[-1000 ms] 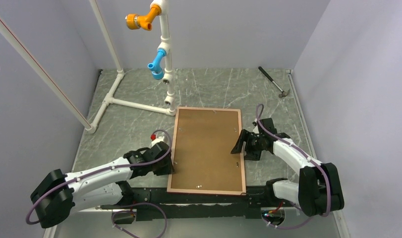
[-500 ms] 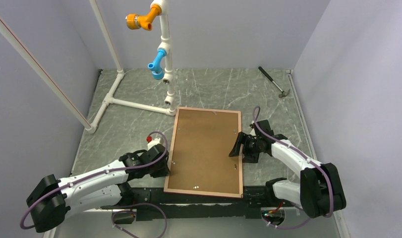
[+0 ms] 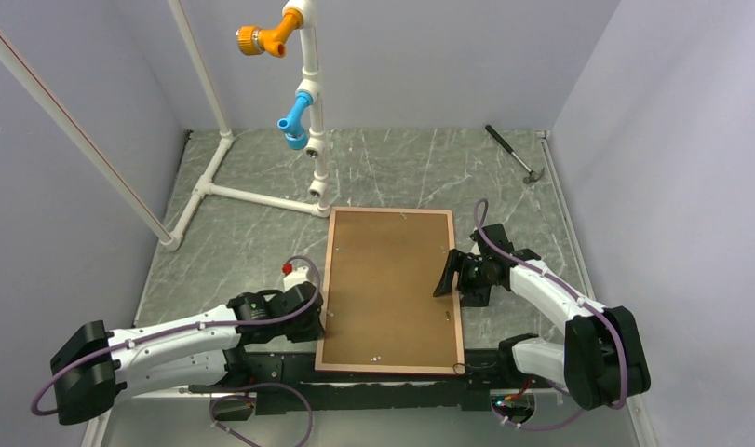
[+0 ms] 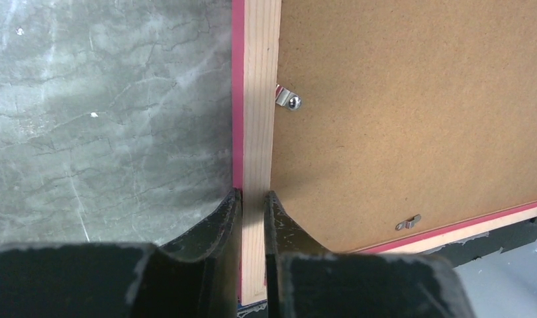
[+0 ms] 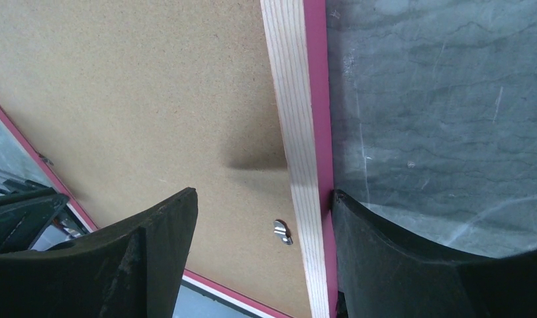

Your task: Put the photo into the frame

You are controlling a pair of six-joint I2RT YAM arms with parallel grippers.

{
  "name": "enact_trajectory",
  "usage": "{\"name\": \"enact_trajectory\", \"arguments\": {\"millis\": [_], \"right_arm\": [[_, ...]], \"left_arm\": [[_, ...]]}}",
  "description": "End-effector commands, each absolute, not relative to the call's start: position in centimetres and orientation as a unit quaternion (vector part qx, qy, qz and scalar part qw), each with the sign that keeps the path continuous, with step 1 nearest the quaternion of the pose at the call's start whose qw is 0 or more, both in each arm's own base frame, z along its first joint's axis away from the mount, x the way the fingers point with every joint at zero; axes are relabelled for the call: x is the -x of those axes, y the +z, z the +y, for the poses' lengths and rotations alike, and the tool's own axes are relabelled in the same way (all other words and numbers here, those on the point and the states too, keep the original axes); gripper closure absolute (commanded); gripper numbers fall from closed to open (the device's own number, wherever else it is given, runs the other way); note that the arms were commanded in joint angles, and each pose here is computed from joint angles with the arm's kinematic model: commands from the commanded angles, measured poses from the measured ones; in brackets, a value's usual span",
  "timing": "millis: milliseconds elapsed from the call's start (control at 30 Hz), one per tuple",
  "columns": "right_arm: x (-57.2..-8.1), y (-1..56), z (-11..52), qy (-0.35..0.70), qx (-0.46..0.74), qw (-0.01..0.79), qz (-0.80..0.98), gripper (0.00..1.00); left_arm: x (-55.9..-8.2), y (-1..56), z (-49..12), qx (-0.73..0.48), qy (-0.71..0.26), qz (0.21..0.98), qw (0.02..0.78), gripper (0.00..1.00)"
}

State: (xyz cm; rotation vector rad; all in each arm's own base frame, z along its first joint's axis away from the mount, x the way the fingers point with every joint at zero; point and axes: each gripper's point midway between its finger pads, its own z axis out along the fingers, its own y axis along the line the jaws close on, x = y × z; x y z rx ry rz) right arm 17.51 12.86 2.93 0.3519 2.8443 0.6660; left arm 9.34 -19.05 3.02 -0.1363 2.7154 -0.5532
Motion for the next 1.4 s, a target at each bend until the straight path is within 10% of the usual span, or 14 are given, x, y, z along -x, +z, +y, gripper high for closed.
{"name": "enact_trajectory", "arguments": {"millis": [0, 133, 333, 1033, 1367], "right_arm": [[-19.0, 5.1, 14.7, 0.271, -0.104, 0.118, 0.950, 0.25], [-19.6, 5.1, 14.5, 0.259, -0.099, 0.121, 0.953, 0.25], [-20.3, 5.5, 14.2, 0.248, -0.094, 0.132, 0.955, 0.25], [-19.9, 4.5, 14.1, 0.243, -0.088, 0.121, 0.958, 0.24], [-19.9, 4.1, 14.2, 0.245, -0.087, 0.115, 0.959, 0.24]], "left_arm": [[-8.5, 3.8, -21.2, 0.054, -0.230, 0.958, 0.161, 0.79], [-9.2, 4.6, -20.8, 0.056, -0.218, 0.958, 0.179, 0.39], [-10.4, 6.1, -20.6, 0.068, -0.225, 0.948, 0.213, 0.10], [-15.7, 4.4, -20.6, 0.088, -0.142, 0.964, 0.207, 0.48], [-15.3, 2.2, -18.9, 0.084, -0.073, 0.976, 0.187, 0.44]]}}
